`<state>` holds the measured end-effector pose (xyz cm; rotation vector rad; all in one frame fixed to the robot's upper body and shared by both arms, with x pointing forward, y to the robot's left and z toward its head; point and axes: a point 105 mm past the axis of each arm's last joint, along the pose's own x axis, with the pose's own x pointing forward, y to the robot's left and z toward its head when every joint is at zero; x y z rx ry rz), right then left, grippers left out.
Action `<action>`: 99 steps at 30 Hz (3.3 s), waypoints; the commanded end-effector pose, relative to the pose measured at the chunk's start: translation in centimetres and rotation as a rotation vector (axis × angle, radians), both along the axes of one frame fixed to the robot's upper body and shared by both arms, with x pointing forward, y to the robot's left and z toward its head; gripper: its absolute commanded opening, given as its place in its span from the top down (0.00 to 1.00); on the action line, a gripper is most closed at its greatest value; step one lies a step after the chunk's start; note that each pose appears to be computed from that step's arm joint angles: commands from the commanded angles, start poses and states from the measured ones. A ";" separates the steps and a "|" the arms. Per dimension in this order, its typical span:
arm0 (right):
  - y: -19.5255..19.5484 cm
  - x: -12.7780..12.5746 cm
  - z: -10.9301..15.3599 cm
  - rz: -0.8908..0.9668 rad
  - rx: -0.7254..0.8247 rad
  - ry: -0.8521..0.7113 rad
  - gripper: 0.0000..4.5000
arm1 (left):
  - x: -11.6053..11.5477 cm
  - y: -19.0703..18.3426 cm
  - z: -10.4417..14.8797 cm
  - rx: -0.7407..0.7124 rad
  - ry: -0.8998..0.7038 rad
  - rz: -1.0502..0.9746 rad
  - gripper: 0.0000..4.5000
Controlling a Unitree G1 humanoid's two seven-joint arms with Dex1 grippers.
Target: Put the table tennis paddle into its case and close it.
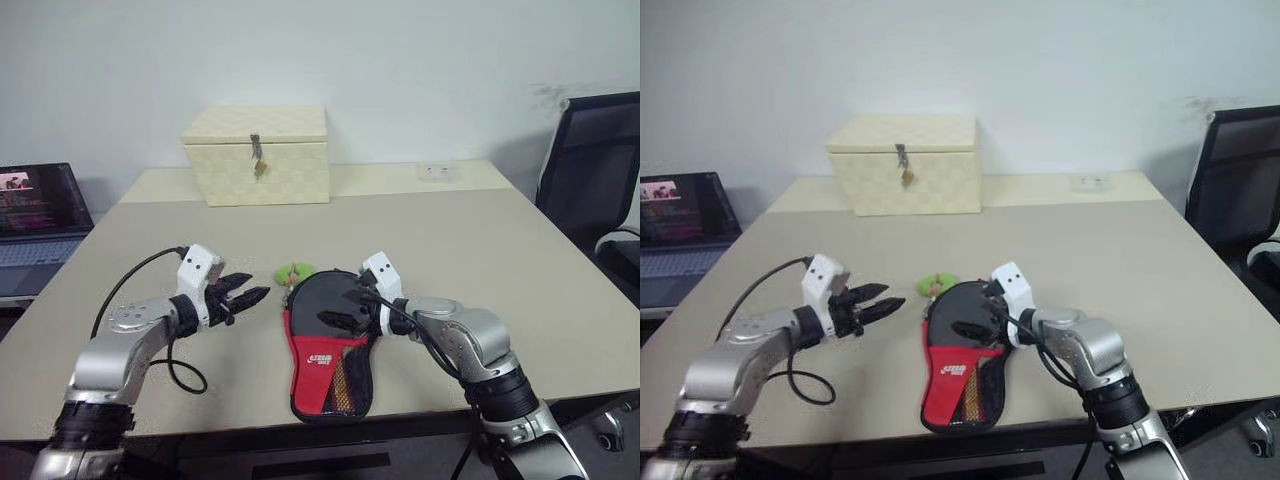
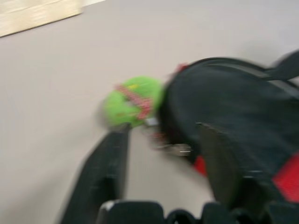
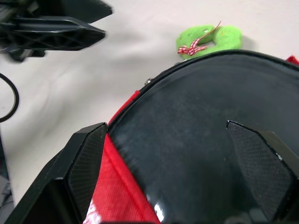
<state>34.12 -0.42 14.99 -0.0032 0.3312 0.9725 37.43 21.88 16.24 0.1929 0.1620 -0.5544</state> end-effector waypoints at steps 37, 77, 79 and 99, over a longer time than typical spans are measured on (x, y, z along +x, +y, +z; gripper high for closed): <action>0.9 1.0 -0.5 -0.071 -0.020 -0.067 0.00 | 7.1 -4.4 -5.0 0.078 0.219 -0.024 1.00; 0.2 -2.9 -10.7 -0.005 -0.277 0.101 0.00 | 10.5 -17.3 5.3 0.415 -0.308 -0.031 1.00; -0.1 -3.0 -10.9 -0.010 -0.281 0.106 0.00 | 10.1 -18.8 5.6 0.458 -0.346 -0.084 1.00; -0.3 -4.3 -11.9 -0.007 -0.289 0.125 0.00 | 5.2 -29.0 3.7 0.633 -0.533 -0.511 1.00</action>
